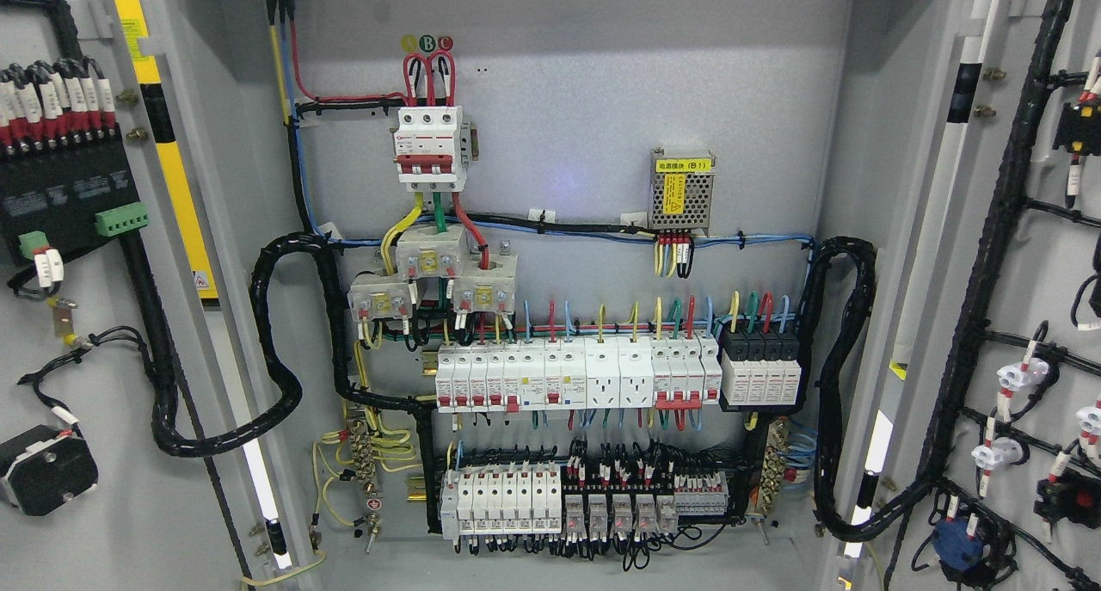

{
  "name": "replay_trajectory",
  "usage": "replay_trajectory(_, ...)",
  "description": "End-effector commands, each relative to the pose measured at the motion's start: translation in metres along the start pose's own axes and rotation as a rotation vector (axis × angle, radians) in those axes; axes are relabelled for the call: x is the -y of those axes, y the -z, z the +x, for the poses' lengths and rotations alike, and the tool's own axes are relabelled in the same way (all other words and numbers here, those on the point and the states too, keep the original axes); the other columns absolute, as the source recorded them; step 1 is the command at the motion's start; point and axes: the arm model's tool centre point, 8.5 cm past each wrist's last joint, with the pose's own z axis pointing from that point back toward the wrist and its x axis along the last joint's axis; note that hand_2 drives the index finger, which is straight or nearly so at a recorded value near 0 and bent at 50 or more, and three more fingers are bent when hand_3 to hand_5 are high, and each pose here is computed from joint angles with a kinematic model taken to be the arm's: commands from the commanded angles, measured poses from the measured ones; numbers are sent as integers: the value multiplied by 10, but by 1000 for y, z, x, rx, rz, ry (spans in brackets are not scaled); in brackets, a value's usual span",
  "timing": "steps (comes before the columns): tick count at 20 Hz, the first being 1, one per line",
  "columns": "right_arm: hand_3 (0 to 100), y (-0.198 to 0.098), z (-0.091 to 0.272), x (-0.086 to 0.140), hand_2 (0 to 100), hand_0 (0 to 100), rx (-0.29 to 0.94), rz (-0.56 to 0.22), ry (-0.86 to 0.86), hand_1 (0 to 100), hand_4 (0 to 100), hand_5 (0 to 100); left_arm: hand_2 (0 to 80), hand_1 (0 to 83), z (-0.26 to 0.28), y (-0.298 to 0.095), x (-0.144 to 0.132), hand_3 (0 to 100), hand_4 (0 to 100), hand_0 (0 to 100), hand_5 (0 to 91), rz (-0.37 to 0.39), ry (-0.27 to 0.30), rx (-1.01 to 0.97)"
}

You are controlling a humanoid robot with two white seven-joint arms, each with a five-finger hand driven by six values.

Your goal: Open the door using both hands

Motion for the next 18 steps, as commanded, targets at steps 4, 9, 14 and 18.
replay_trajectory(4,0,-2,0,-1,0,215,4,-2,4,0,0,0,0,0,6,-2,-34,0,0,0,0,33,26,-36)
replay_trajectory(9,0,-2,1,-5,0,216,7,8,8,0,0,0,0,0,7,-3,-44,0,0,0,0,45,28,-50)
replay_trajectory(14,0,-2,6,-10,0,215,12,26,9,0,0,0,0,0,8,-2,-54,0,0,0,0,65,18,-43)
replay_trajectory(18,0,-2,5,-19,0,216,8,53,23,0,0,0,0,0,10,-1,-57,0,0,0,0,71,10,-33)
